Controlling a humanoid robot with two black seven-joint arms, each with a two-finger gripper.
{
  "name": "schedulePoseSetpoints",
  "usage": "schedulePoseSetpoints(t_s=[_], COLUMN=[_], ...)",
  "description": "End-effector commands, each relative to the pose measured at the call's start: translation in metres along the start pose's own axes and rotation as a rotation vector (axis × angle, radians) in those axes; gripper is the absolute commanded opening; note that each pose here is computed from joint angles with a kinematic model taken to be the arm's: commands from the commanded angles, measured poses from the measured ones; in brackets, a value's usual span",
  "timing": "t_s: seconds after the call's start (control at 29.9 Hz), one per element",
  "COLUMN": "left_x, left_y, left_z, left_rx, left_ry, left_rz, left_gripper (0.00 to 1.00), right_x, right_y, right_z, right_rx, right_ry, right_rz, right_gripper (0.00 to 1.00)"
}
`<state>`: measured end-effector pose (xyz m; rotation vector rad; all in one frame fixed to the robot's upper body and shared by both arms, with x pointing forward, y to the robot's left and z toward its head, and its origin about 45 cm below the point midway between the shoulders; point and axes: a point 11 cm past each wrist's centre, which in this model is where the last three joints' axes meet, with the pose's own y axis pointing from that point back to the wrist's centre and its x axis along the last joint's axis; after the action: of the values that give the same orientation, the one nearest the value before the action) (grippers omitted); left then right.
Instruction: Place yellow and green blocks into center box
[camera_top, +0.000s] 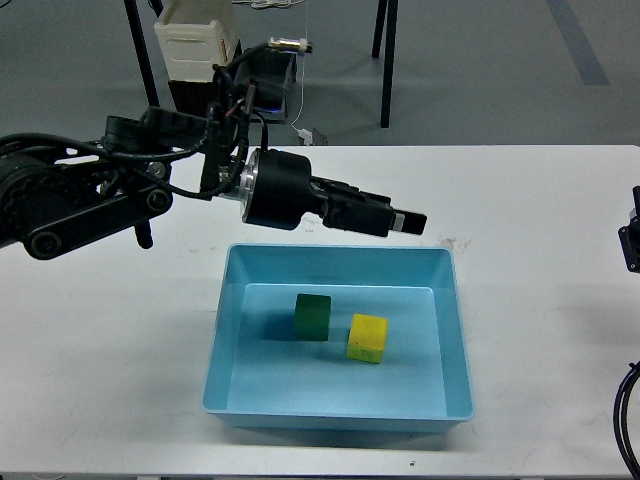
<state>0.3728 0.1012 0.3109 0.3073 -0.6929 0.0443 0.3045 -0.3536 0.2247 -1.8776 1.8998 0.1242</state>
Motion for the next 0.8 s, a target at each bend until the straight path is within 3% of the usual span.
schedulePoseSetpoints(t_s=[0.0, 0.33, 0.44, 0.6, 0.77], left_x=[0.008, -0.007, -0.019, -0.05, -0.076], left_y=[0.026, 0.121, 0.142, 0.166, 0.177], left_z=[-0.02, -0.068, -0.074, -0.092, -0.114], left_rx=[-0.098, -0.473, -0.57, -0.681, -0.697], left_ry=[0.253, 0.886, 1.047, 1.3, 1.529], left_rz=[0.239, 0.868, 0.968, 1.133, 1.359], left_gripper=[1.0, 1.0, 1.0, 1.0, 1.0], right_x=[-0.006, -0.017, -0.016, -0.012, -0.002], right_y=[-0.016, -0.02, -0.011, 0.007, 0.033], right_z=[-0.001, -0.005, -0.002, 0.014, 0.026], right_rx=[-0.029, -0.012, -0.008, -0.049, -0.077], right_ry=[-0.148, -0.6, -0.712, -0.853, -0.922], right_rz=[0.01, -0.07, -0.085, -0.027, 0.044], right_gripper=[1.0, 1.0, 1.0, 1.0, 1.0])
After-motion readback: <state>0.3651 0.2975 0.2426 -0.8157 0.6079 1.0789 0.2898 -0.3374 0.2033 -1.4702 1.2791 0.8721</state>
